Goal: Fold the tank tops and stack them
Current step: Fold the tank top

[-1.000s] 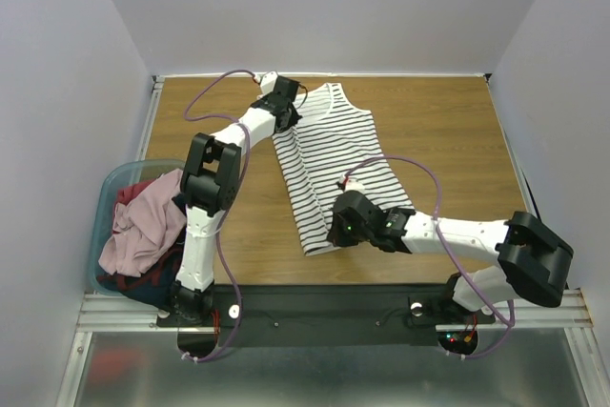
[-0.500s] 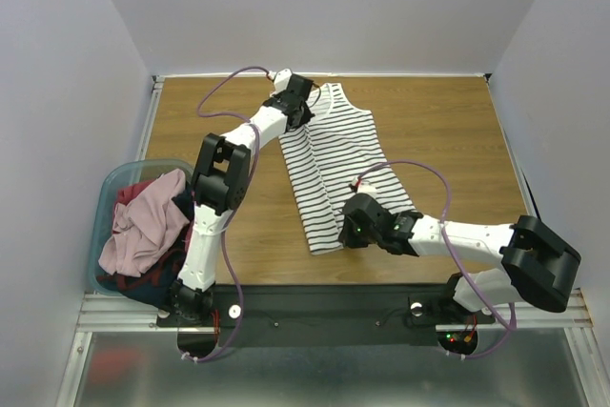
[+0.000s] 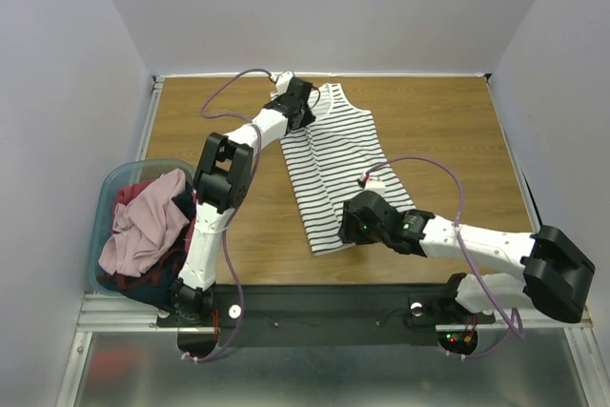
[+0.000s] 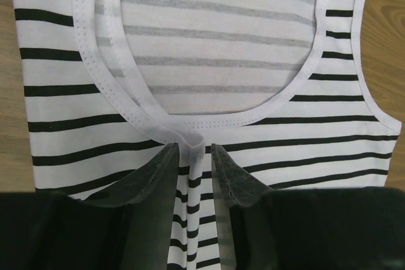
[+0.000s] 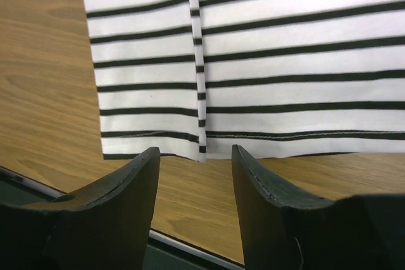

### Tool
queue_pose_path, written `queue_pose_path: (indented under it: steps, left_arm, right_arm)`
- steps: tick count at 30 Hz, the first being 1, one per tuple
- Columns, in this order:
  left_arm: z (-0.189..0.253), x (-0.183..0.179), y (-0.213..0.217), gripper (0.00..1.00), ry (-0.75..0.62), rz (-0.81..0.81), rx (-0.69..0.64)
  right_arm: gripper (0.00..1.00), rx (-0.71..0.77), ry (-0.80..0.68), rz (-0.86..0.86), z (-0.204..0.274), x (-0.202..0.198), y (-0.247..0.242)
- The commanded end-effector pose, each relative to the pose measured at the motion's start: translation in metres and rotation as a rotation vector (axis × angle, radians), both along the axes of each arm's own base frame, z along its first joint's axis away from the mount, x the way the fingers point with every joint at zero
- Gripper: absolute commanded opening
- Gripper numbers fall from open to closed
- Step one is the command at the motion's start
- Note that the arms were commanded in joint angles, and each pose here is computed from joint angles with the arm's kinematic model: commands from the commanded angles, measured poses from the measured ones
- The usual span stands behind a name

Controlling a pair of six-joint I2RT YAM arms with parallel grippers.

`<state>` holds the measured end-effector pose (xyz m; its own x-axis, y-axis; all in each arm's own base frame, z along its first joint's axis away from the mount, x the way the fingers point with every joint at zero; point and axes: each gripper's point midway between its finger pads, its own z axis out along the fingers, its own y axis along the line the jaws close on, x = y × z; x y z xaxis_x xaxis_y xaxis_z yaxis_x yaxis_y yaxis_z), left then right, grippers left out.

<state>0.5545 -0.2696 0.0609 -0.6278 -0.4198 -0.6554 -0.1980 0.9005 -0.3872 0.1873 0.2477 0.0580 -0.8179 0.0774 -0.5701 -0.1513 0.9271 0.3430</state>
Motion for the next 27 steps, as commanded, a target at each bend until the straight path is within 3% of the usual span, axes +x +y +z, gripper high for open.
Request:
queue_pose_path:
  steps: [1,3,6,10,14,19,27]
  left_arm:
    - [0.08,0.008,-0.007,0.39,-0.151,-0.025,-0.066]
    - [0.082,0.004,-0.006,0.39,-0.146,-0.014,-0.083]
    - [0.078,-0.006,-0.001,0.3,-0.121,0.015,-0.098]
    - [0.061,-0.028,0.011,0.2,-0.07,0.055,-0.108]
    - [0.043,-0.042,0.017,0.19,-0.053,0.065,-0.121]
    - [0.02,-0.04,0.014,0.18,-0.017,0.034,-0.085]
    - [-0.006,-0.024,0.032,0.18,0.04,0.029,0.007]
  right_arm:
    - [0.55,-0.033,-0.111,-0.05,0.038,0.022,-0.006]
    - [0.55,-0.081,-0.136,-0.051,0.039,0.03,-0.007]
    - [0.52,-0.143,-0.133,-0.023,0.031,0.039,0.0]
    - [0.41,-0.216,-0.119,-0.006,0.014,0.048,0.008]
    - [0.36,-0.277,-0.083,0.011,-0.013,0.047,0.009]
    - [0.32,-0.271,-0.039,0.035,-0.03,0.035,0.017]
    - [0.31,-0.154,0.02,0.174,-0.045,-0.011,0.092]
